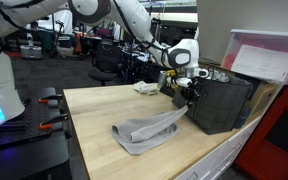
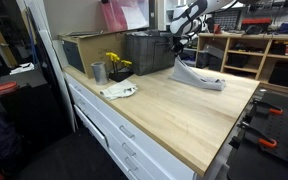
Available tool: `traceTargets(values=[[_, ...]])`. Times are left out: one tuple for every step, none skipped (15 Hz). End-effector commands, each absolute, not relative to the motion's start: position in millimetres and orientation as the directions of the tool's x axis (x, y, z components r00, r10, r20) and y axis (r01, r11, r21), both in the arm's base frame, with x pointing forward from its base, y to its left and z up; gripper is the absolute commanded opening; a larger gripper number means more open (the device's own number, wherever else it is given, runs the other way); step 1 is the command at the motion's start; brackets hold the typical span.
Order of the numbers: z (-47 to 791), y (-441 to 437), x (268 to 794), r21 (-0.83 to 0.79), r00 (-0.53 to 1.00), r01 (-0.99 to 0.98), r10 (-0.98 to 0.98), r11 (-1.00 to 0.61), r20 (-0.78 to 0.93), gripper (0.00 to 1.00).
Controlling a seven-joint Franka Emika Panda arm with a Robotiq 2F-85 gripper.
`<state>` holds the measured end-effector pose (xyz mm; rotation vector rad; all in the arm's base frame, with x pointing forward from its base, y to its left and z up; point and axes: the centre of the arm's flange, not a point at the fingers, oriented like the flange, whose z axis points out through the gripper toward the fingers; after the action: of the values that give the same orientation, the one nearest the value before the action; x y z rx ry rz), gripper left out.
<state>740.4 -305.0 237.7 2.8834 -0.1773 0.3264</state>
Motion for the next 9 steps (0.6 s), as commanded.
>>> traceTargets(values=[[240.4,-313.0,770.6,0.234,0.964,-0.152,-0.091,-0.960,0.251,0.32],[241.3,-313.4,767.1,0.253,0.958,-0.179,-0.111,-0.951,0.263,0.40],[241.6,-315.3,760.9,0.272,0.954,-0.204,-0.128,-0.940,0.273,0.47],[242.3,-319.2,751.0,0.284,0.949,-0.235,-0.155,-0.930,0.275,0.56],[243.3,-323.1,739.2,0.291,0.944,-0.266,-0.186,-0.919,0.274,0.63],[243.6,-327.0,728.4,0.289,0.939,-0.294,-0.218,-0.911,0.267,0.69],[242.0,-329.8,713.5,0.282,0.933,-0.323,-0.254,-0.903,0.256,0.78],[239.1,-331.3,703.0,0.275,0.928,-0.345,-0.282,-0.897,0.242,0.85],[232.0,-329.8,690.0,0.264,0.924,-0.365,-0.313,-0.893,0.219,0.93]])
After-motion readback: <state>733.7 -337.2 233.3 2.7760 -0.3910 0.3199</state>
